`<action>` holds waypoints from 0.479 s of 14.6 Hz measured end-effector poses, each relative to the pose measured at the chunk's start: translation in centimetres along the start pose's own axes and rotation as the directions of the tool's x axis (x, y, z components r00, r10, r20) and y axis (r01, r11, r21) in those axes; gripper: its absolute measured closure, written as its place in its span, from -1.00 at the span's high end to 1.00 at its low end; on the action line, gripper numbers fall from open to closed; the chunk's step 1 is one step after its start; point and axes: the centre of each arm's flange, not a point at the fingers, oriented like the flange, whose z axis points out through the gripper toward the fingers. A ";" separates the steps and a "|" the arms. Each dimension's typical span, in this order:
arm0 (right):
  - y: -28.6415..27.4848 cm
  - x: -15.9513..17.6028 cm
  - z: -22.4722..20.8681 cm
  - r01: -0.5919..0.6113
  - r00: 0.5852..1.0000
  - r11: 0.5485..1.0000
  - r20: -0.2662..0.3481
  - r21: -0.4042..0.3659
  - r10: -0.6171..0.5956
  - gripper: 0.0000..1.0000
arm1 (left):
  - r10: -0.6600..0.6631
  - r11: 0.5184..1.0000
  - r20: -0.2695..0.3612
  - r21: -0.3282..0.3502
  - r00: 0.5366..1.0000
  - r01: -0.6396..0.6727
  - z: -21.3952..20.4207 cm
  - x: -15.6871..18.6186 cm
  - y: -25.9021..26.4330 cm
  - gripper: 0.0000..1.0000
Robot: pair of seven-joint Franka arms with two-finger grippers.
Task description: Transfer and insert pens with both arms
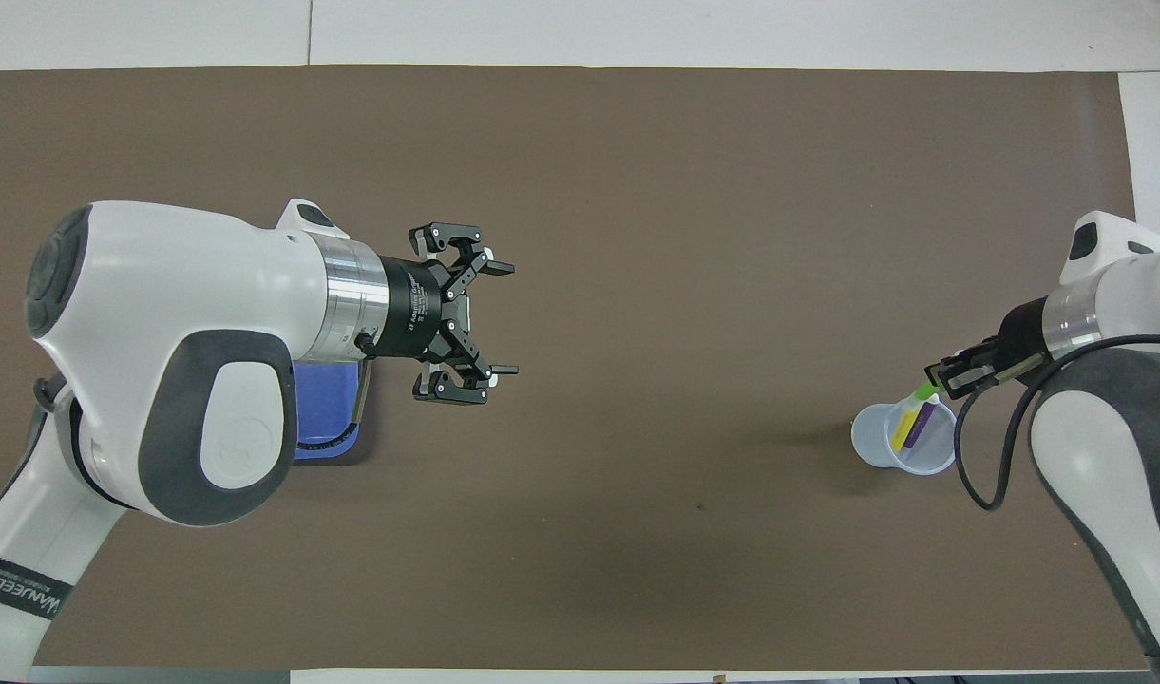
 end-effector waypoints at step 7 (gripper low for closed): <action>0.3 -1.6 4.0 -0.018 0.999 1.000 0.051 0.019 0.017 -0.65 | 0.151 0.988 -0.029 -0.015 0.988 -0.152 -0.5 -0.9 0.0 1.00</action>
